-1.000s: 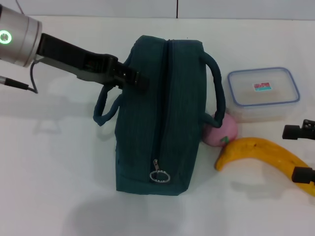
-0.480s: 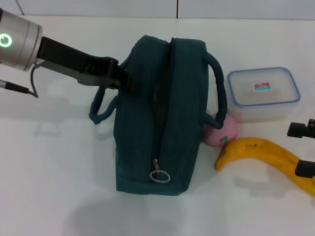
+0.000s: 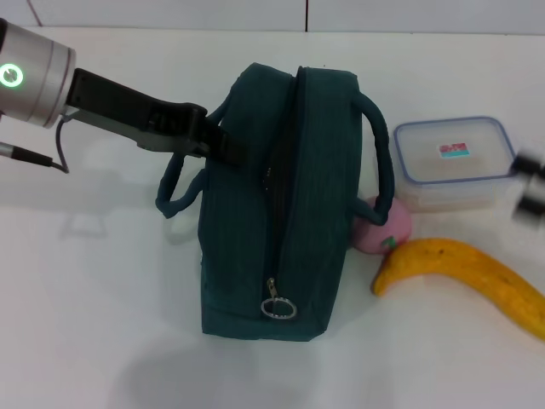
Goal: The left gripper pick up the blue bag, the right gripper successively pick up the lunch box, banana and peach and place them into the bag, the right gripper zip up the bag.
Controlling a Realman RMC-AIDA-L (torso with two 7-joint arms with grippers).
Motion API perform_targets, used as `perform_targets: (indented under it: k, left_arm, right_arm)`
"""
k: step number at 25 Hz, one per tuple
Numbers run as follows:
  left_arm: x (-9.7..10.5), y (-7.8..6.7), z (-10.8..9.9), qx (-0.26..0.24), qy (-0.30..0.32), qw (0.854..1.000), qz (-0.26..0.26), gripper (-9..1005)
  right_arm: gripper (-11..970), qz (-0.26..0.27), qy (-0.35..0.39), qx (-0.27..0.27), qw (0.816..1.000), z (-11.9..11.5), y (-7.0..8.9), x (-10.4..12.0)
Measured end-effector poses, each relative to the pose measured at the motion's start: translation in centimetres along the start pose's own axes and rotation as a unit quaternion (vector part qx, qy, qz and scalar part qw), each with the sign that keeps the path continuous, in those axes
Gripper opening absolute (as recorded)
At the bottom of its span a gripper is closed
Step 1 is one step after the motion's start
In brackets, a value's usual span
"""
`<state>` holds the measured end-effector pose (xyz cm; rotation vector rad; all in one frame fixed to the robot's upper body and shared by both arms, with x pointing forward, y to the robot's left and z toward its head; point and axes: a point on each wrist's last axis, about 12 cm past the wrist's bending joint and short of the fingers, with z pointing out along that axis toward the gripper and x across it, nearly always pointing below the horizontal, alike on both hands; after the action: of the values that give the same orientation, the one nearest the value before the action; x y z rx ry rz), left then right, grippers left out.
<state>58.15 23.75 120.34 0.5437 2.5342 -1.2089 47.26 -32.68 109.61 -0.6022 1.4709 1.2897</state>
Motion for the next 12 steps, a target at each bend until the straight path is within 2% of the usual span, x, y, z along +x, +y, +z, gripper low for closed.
perform_targets:
  k: [2, 4, 5, 7, 10, 12]
  left_arm:
    - [0.0, 0.0, 0.0, 0.001, -0.001, 1.0, 0.006, 55]
    - [0.0, 0.0, 0.0, 0.001, -0.002, 1.0, 0.009, 55]
    - [0.0, 0.0, 0.0, 0.001, -0.002, 1.0, 0.01, 55]
    - [0.2, 0.1, 0.1, 0.002, -0.003, 1.0, 0.011, 55]
    - [0.5, 0.1, 0.1, 0.003, -0.005, 1.0, 0.015, 55]
    - [0.6, 0.2, 0.1, 0.004, -0.005, 1.0, 0.019, 55]
  right_arm:
    - [783, 0.041, -0.076, 0.056, 0.995, 0.0, -0.8, 0.6]
    - [781, 0.087, -0.14, 0.112, 0.98, -0.2, -1.4, 1.5]
    - [781, 0.114, -0.171, 0.145, 0.968, -0.5, -1.8, 2.0]
    - [779, 0.189, -0.228, 0.222, 0.929, -1.2, -2.5, 3.7]
    - [776, 0.243, -0.249, 0.27, 0.898, -1.7, -2.9, 5.2]
    - [774, 0.267, -0.245, 0.295, 0.884, -1.6, -3.2, 6.2]
